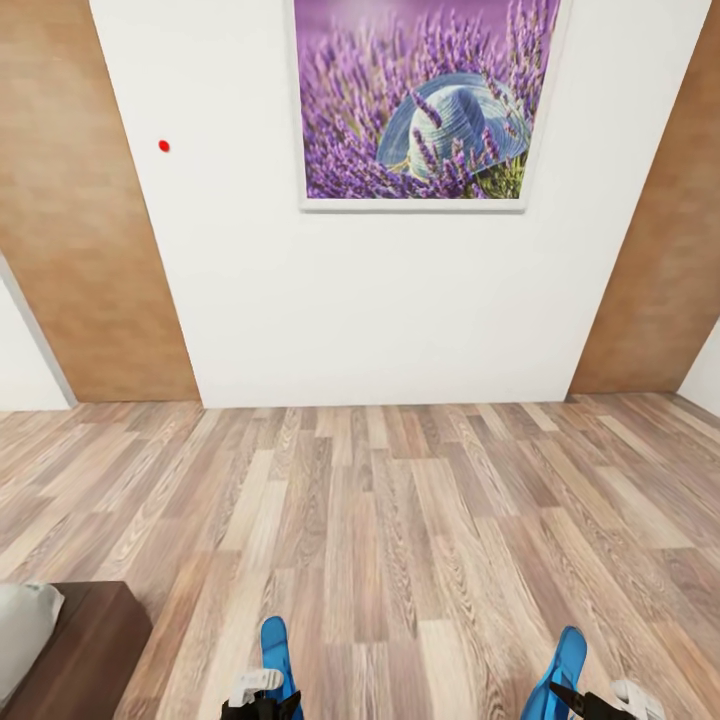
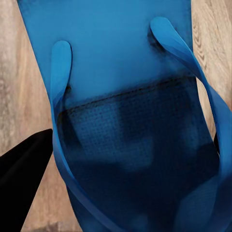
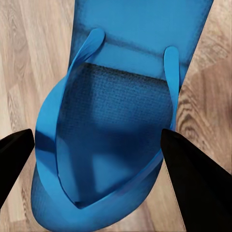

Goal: In the bedroom, move the book from the bed onto either nightstand, and place the two sandals side by side next to the bed.

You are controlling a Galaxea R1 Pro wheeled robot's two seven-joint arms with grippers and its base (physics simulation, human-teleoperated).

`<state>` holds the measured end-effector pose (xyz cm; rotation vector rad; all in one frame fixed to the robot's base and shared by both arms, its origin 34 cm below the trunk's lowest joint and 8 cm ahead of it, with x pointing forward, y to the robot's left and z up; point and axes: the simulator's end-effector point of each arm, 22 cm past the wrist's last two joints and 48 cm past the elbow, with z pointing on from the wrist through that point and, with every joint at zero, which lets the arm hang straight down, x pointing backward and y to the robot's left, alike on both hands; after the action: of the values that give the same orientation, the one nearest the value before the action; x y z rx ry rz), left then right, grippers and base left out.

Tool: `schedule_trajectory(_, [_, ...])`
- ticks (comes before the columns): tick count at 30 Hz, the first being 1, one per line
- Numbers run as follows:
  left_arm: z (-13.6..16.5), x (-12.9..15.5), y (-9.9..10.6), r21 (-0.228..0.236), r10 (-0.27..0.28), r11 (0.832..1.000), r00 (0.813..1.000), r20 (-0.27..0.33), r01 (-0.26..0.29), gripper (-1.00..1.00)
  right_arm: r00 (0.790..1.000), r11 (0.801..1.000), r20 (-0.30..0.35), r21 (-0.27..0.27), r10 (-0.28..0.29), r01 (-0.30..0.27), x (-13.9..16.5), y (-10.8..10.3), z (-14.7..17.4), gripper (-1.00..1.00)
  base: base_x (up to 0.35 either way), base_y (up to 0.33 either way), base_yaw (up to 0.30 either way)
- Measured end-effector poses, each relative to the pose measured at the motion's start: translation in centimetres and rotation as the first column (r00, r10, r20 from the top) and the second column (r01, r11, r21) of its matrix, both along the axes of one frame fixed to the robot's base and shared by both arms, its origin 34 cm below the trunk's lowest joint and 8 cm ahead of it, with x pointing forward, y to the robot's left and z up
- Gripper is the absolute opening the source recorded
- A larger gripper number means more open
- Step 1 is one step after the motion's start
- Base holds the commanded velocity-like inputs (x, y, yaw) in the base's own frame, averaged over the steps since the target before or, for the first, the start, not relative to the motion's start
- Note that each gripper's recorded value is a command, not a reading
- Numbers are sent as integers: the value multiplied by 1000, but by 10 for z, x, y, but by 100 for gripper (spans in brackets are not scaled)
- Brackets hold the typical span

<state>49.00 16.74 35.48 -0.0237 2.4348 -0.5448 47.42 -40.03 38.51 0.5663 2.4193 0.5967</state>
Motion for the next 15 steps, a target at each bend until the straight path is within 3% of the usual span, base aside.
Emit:
schedule_trajectory(8, [0,0,0,0,0,1000,1000,0,0,-100,1000,1000,0,0,1,-1,0,0,0,-100,304,-131,11])
schedule_trajectory(15, [0,0,0,0,0,1000,1000,0,0,-100,1000,1000,0,0,0,0,0,0,0,-100,304,-131,224])
